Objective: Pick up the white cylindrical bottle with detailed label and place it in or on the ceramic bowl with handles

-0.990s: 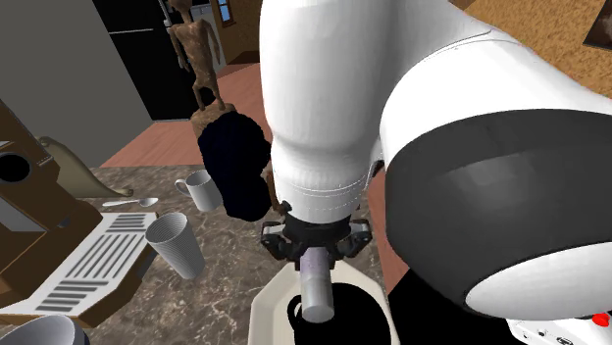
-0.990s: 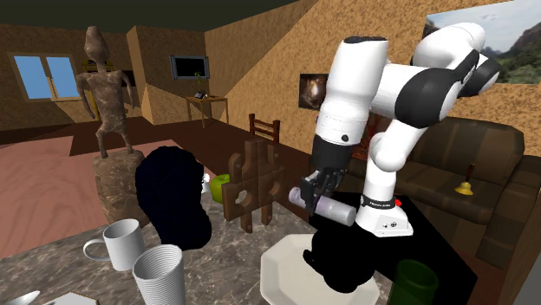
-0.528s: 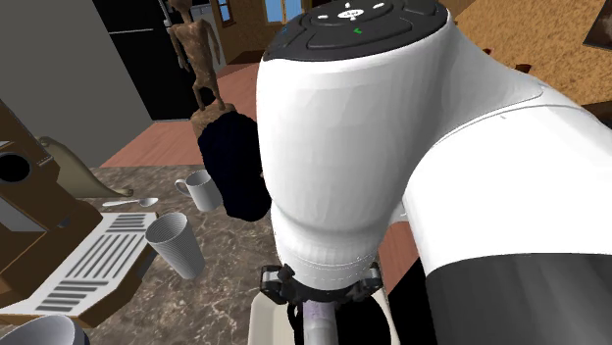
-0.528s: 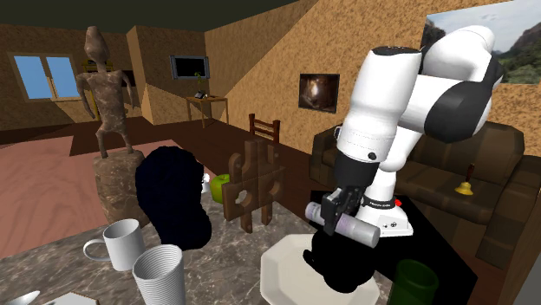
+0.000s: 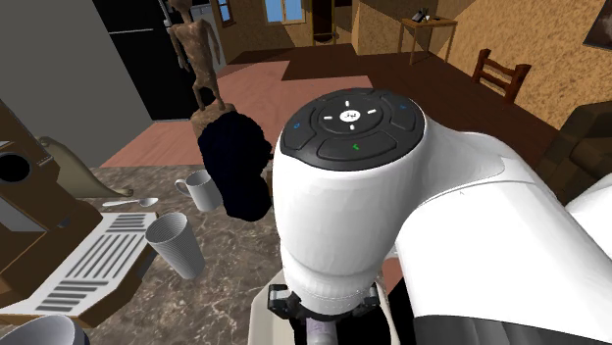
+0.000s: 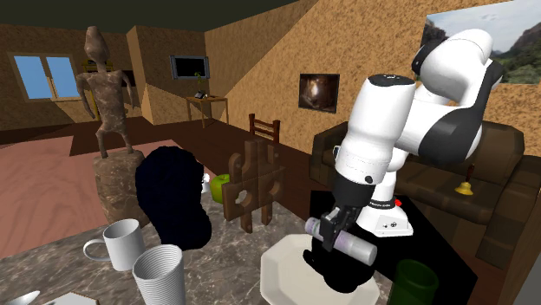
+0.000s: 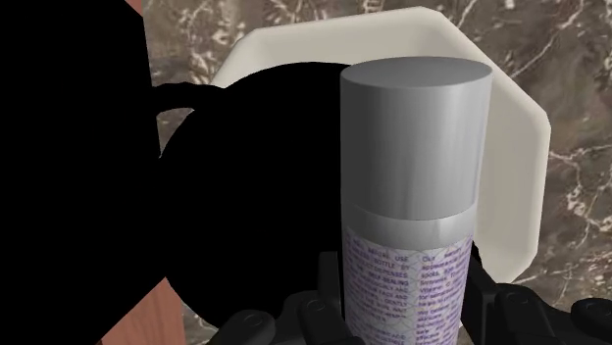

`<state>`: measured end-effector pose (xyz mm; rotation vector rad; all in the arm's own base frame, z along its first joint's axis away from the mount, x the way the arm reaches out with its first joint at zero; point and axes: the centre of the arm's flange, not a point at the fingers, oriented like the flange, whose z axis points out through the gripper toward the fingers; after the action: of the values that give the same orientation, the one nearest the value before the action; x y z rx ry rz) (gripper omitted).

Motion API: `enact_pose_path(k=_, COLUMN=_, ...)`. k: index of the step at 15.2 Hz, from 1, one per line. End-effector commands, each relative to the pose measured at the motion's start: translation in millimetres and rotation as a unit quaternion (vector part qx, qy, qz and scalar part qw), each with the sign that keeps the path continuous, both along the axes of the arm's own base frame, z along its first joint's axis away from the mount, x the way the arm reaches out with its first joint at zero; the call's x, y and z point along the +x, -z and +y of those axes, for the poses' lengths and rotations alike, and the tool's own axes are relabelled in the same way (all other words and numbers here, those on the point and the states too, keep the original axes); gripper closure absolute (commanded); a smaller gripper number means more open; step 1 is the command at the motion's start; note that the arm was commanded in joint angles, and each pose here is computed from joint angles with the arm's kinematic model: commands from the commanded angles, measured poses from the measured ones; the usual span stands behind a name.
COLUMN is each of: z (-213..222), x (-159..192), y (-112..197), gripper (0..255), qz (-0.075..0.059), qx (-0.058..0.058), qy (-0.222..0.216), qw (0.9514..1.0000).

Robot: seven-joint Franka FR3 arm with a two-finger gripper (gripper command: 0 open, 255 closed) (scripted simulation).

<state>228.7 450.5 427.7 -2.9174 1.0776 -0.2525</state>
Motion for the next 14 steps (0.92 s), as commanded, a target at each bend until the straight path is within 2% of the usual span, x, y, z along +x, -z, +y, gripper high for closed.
enact_pose_path(k=1, z=1.2, x=1.2, y=6.6, gripper=255, qz=0.0, qx=0.0, qy=0.0, qw=1.0)
enact_pose_path(k=8, z=1.2, x=1.2, y=6.6, gripper=255, qz=0.0, qx=0.0, qy=0.0, qw=1.0)
enact_pose_path(k=9, z=1.2, x=1.2, y=6.6, gripper=0, qz=0.0, qx=0.0, qy=0.0, qw=1.0)
enact_pose_path(k=14, z=1.2, x=1.2, y=6.6, gripper=0, qz=0.0, qx=0.0, qy=0.0, qw=1.0)
